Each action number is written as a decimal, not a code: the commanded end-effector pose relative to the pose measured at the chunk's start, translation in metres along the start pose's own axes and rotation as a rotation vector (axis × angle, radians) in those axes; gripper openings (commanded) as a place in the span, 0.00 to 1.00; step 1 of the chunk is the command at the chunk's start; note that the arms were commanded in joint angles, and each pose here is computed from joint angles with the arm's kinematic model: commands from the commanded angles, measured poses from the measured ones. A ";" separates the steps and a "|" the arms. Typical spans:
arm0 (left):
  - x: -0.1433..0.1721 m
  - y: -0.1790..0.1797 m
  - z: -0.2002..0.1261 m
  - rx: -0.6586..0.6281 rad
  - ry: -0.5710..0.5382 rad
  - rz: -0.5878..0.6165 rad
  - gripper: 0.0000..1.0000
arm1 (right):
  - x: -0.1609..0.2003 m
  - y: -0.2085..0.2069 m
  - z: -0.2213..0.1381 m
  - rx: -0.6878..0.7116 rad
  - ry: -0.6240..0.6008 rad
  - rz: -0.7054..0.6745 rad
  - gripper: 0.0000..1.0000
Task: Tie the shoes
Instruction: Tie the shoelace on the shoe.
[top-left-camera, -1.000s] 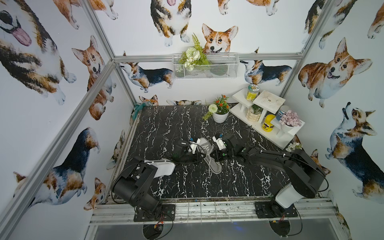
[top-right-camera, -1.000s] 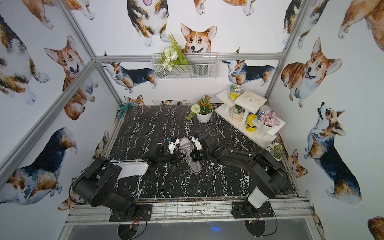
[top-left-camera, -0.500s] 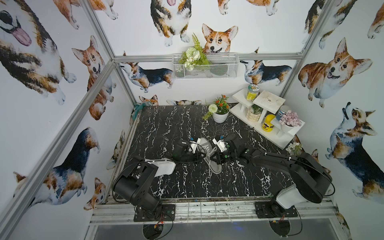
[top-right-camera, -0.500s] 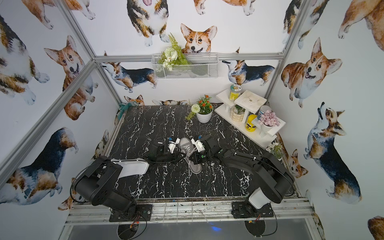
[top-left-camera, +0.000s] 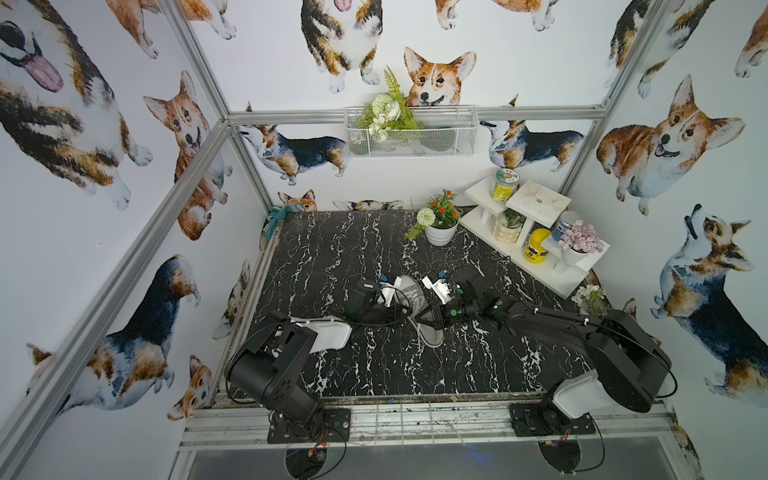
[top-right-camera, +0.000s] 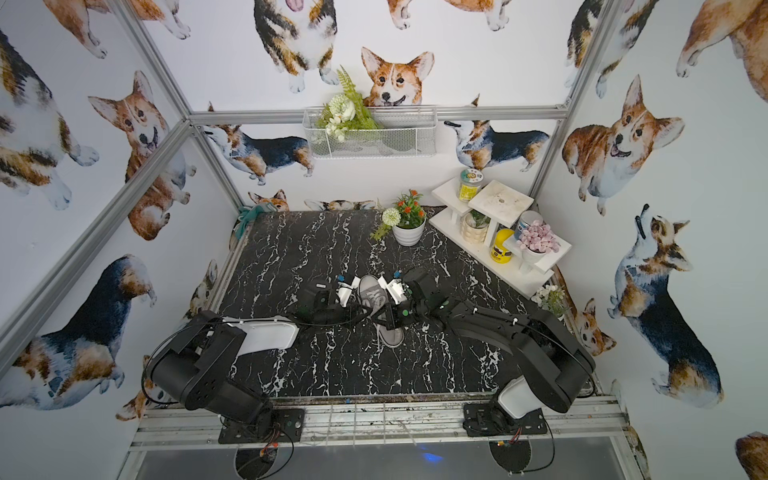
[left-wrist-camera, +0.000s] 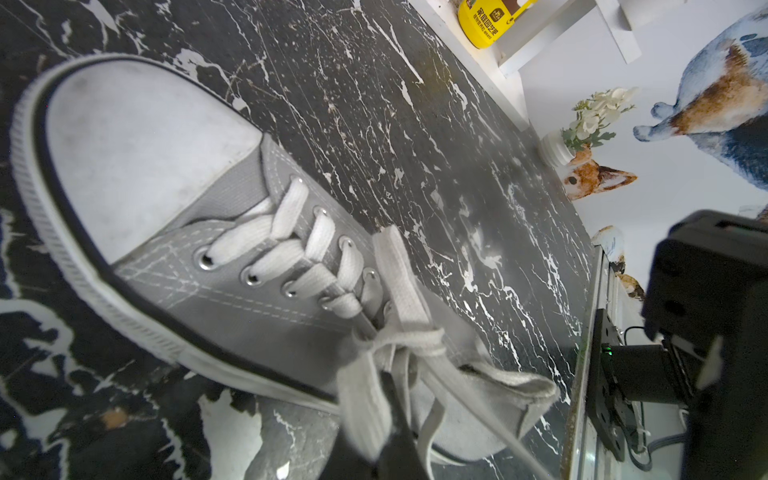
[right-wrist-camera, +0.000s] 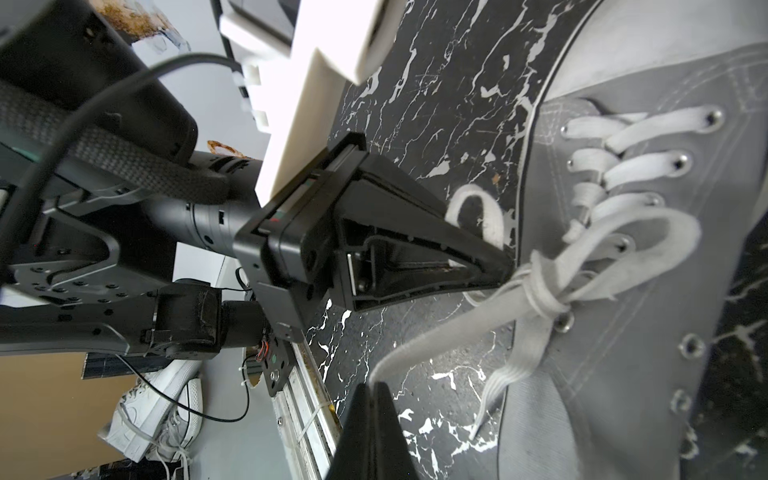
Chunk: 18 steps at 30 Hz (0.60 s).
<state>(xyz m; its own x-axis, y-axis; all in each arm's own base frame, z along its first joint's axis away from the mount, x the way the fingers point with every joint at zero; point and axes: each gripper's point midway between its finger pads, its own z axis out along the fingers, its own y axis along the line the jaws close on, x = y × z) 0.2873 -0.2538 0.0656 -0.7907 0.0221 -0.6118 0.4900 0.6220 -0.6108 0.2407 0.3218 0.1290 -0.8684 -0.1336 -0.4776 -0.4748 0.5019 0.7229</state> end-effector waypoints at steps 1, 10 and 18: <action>-0.005 -0.002 0.001 0.005 -0.012 0.016 0.00 | -0.004 0.003 -0.001 -0.029 -0.011 -0.004 0.11; -0.006 -0.001 0.001 0.000 -0.009 0.027 0.00 | -0.014 -0.016 -0.026 0.017 -0.050 -0.006 0.46; -0.007 -0.003 0.000 0.003 -0.012 0.033 0.00 | -0.054 -0.068 -0.022 0.218 -0.146 0.068 0.60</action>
<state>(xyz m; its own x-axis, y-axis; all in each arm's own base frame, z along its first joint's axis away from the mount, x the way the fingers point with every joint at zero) 0.2888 -0.2545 0.0668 -0.7848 0.0293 -0.6191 0.4992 0.6219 -0.6034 0.2989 0.2814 0.1241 -0.8681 -0.0040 -0.4965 -0.3915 0.6204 0.6796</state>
